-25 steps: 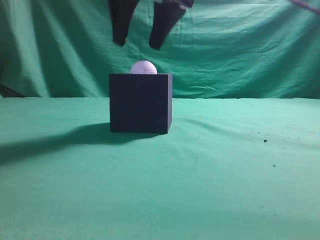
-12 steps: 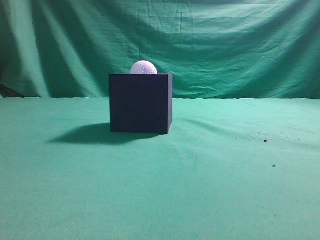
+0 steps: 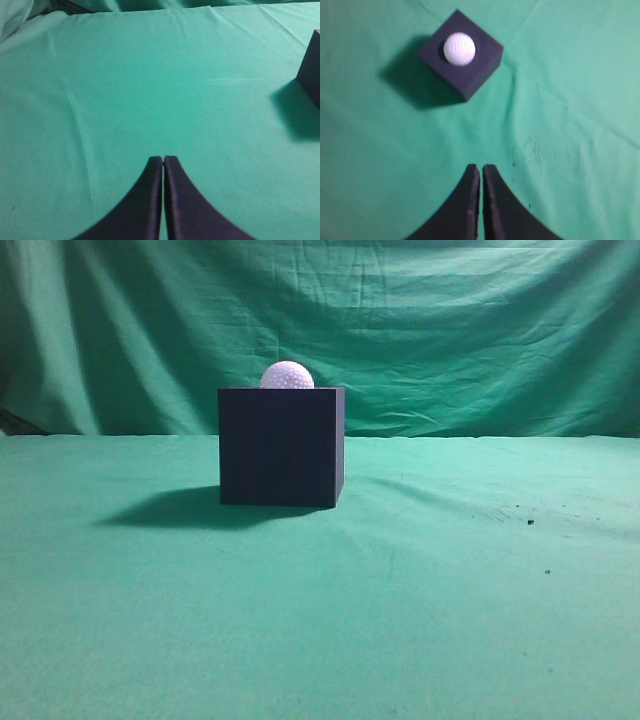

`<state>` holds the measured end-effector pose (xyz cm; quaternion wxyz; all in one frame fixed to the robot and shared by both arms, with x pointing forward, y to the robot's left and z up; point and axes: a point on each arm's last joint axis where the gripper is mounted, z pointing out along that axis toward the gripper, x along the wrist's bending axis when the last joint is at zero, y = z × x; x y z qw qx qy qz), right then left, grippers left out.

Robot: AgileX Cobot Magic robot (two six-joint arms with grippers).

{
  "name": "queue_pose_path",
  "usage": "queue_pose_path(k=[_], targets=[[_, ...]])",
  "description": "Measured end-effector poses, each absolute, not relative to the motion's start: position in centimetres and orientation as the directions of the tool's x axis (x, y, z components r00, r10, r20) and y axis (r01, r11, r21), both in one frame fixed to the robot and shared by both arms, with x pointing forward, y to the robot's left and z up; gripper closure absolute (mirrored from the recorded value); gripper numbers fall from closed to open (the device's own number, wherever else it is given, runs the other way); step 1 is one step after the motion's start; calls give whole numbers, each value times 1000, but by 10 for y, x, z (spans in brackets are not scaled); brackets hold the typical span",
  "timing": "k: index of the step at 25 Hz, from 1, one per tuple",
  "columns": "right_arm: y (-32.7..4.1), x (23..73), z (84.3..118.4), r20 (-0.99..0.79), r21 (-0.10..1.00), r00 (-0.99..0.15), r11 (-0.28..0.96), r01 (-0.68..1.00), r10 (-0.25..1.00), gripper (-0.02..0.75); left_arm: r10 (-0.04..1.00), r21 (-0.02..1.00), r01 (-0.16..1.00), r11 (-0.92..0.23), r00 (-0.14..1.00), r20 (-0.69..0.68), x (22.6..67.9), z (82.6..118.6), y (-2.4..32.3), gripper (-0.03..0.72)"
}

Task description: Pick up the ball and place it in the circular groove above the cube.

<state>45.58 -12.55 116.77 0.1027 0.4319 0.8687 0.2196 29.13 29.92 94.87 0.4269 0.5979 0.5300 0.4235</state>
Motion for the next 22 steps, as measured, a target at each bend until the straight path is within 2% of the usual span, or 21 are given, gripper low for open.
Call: queue_pose_path(k=[9,18,22], targets=[[-184,383,1156,15,540,-604,502,676,797,738,995,959,272,-74,79,54,291,949,299,688],[-226,327,1125,40,716,-610,403,569,791,738,995,959,272,-74,79,54,291,949,299,688],[-238,307,1116,73,720,-623,391,574,779,738,995,959,272,-74,79,54,291,949,299,688]])
